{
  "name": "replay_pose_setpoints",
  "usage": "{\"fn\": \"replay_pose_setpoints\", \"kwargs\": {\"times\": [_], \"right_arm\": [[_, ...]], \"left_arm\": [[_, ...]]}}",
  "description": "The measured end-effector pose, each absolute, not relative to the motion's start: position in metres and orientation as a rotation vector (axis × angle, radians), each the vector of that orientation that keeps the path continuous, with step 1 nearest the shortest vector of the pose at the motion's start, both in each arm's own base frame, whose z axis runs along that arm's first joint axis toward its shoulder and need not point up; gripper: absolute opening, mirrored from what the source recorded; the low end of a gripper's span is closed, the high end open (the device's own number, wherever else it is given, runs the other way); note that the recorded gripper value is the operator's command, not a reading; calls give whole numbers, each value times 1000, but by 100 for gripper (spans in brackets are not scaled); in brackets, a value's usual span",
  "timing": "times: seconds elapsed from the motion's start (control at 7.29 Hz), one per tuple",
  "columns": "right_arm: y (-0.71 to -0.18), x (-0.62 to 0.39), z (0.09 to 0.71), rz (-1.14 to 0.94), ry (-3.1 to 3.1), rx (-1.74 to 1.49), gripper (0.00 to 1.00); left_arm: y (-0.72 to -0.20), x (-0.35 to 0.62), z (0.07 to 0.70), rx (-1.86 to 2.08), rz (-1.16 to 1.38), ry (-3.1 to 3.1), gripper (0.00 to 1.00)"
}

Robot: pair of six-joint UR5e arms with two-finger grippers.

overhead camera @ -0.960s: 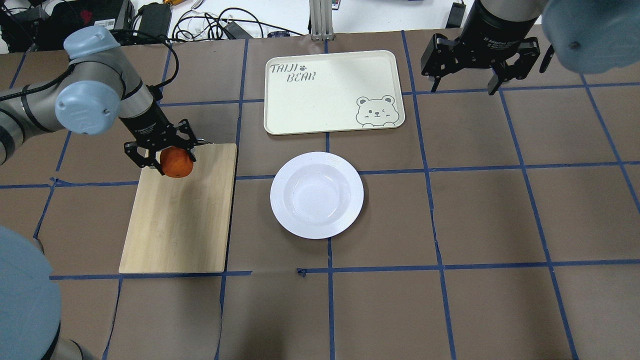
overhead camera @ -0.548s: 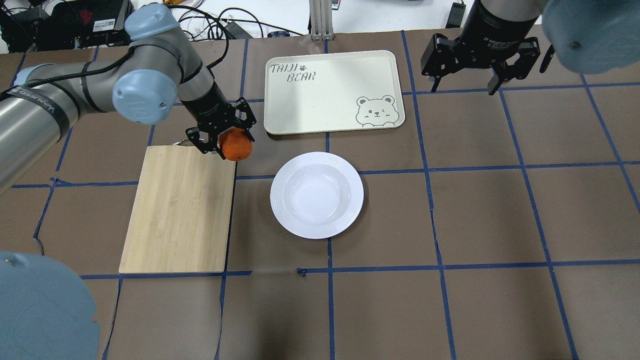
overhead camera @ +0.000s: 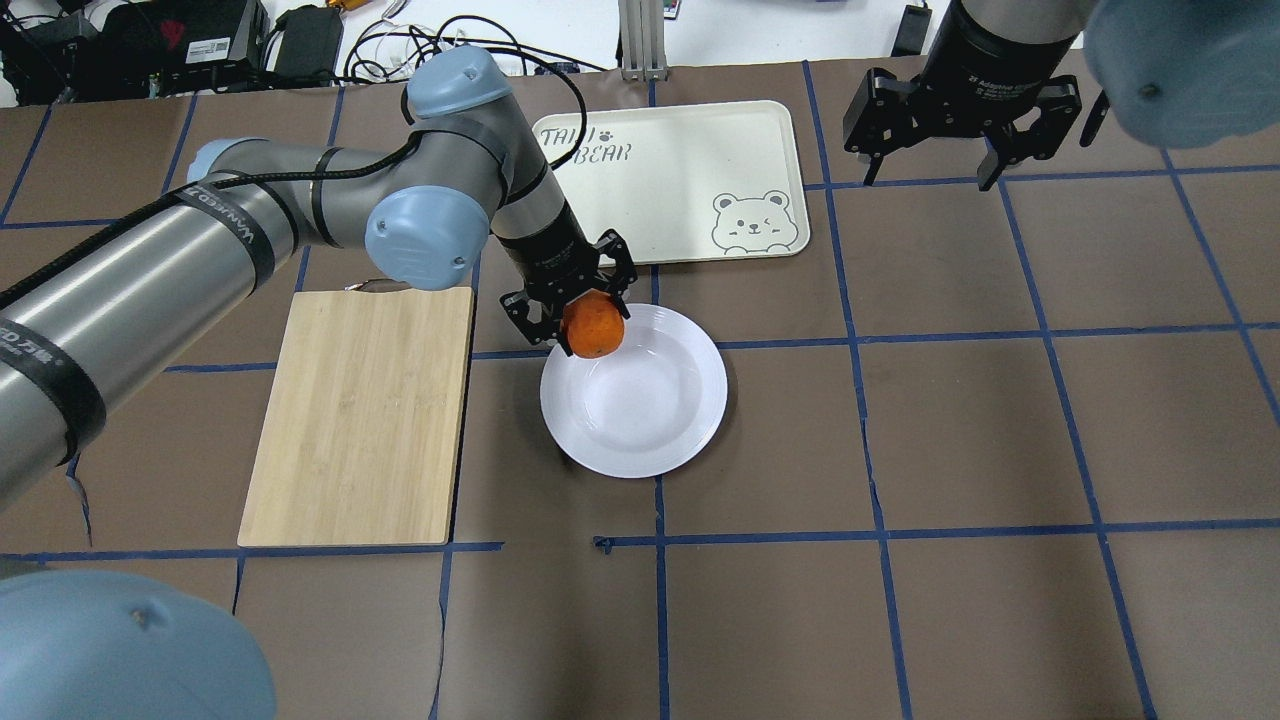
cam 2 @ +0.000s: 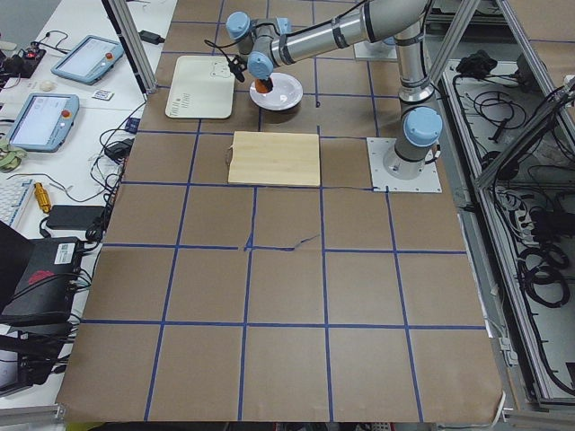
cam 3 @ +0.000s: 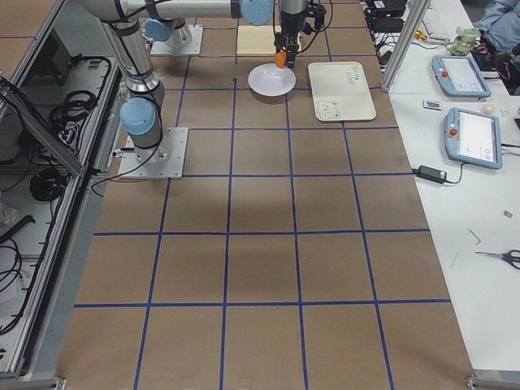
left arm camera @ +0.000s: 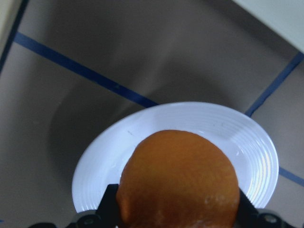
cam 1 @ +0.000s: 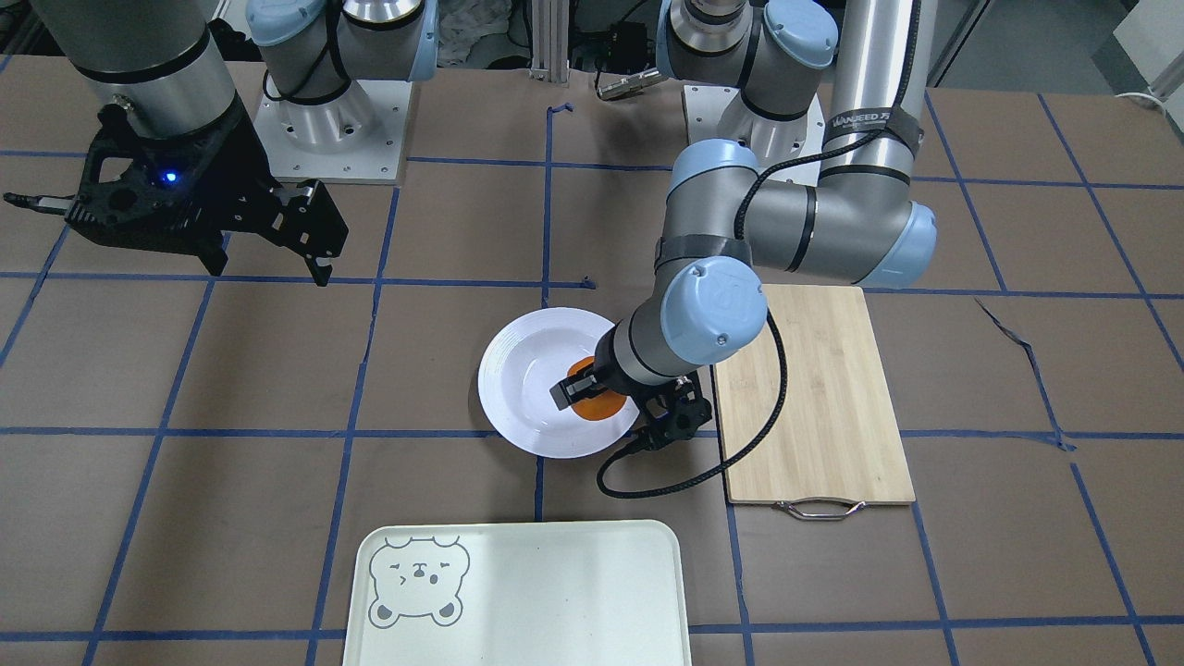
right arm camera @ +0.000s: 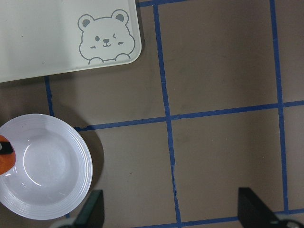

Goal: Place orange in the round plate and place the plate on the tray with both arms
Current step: 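Carry the orange with the left gripper and lower it onto the white plate, then open the left gripper and lift it away from the plate, then retract the left arm while the right gripper reaches to grip the plate rim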

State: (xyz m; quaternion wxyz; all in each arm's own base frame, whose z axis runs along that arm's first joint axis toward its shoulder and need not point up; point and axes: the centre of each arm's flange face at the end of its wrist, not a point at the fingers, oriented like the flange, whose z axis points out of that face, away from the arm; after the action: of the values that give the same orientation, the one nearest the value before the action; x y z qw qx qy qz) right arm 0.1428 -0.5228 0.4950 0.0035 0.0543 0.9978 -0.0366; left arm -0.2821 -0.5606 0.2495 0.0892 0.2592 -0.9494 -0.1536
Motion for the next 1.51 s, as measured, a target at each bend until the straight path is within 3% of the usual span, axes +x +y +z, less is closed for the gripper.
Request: {"fn": "replay_pose_setpoints", "kwargs": {"times": [0.14,0.55,0.96,1.51], "right_arm": [[-523,143,494,-112,3128,172,100],[-523,143,494,-112,3124,176,100],[-527,147,488,-100,3100,170,100],[-544,175,377,91,2905,152,100]], "left_arm": [[-550,-294,243,771,-480,-2834,100],[-546,-295,265,756,-402,-2872,100],[-597,-205,342,584,-100,-2975,100],[-605,-70,413,475,75,-3012,100]]}}
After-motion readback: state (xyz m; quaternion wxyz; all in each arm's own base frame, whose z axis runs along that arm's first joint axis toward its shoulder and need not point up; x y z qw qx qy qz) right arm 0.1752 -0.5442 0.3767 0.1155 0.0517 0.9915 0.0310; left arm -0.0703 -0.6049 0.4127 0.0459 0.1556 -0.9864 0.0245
